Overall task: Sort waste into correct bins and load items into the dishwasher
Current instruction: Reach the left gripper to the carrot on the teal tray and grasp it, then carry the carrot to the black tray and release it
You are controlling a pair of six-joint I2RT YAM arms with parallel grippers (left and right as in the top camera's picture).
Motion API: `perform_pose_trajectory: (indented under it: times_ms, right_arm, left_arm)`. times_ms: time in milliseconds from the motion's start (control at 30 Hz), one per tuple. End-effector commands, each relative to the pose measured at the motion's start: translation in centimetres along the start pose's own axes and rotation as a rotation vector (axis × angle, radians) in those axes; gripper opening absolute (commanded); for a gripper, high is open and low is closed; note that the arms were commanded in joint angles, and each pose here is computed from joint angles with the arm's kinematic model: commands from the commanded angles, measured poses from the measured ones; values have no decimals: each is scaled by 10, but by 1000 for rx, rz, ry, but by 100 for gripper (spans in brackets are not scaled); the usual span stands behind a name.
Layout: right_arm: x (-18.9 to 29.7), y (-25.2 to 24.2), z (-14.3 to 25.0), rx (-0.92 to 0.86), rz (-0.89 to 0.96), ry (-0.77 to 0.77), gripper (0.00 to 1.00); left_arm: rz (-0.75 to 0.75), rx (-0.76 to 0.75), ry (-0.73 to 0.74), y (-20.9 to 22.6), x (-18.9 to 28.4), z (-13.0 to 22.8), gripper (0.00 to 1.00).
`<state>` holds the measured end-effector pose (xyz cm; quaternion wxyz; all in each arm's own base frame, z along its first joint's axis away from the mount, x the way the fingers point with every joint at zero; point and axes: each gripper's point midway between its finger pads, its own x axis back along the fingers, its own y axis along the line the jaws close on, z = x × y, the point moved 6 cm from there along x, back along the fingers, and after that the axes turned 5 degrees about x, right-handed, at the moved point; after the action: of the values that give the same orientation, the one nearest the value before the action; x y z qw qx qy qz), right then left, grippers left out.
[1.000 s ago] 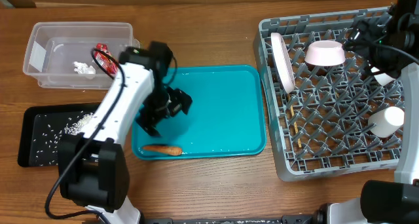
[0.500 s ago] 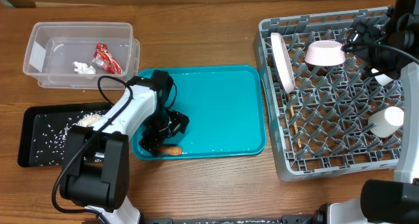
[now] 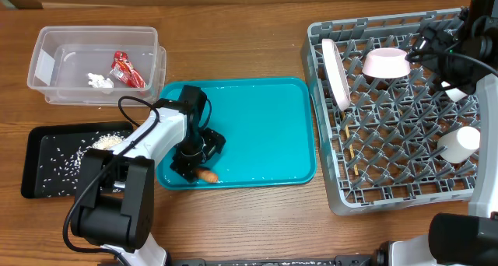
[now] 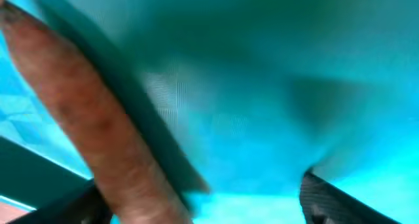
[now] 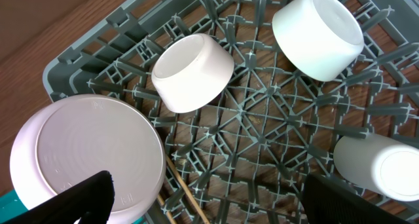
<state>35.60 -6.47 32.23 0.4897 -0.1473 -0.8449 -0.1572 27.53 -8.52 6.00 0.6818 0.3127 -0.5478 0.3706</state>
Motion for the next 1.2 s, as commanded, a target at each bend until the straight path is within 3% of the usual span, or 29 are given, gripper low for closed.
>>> perform_pose_trajectory:
  times_ms: [0, 100, 233, 333, 600, 767, 933, 1167]
  right_arm:
    - [-2, 0, -1, 5, -4, 4, 94]
    - [-2, 0, -1, 5, -4, 4, 94]
    - [-2, 0, -1, 5, -4, 5, 94]
    - [-2, 0, -1, 5, -3, 5, 94]
    - [-2, 0, 0, 5, -2, 9, 94]
    - [-2, 0, 0, 5, -2, 10, 94]
    - [-2, 0, 1, 5, -1, 14, 94]
    - [-2, -1, 2, 5, 1, 19, 94]
  left_arm:
    - [-48, 21, -61, 10, -6, -8, 78]
    - [-52, 18, -71, 10, -6, -9, 62]
    - [-56, -6, -81, 10, -6, -10, 52]
    - [-61, -31, -95, 11, -6, -12, 36]
    - [-54, -85, -118, 8, 3, -21, 4]
    - [-41, -72, -133, 5, 36, -37, 4]
    - [-23, 12, -256, 19, 98, -65, 4]
    - [5, 178, -477, 82, 167, -120, 4]
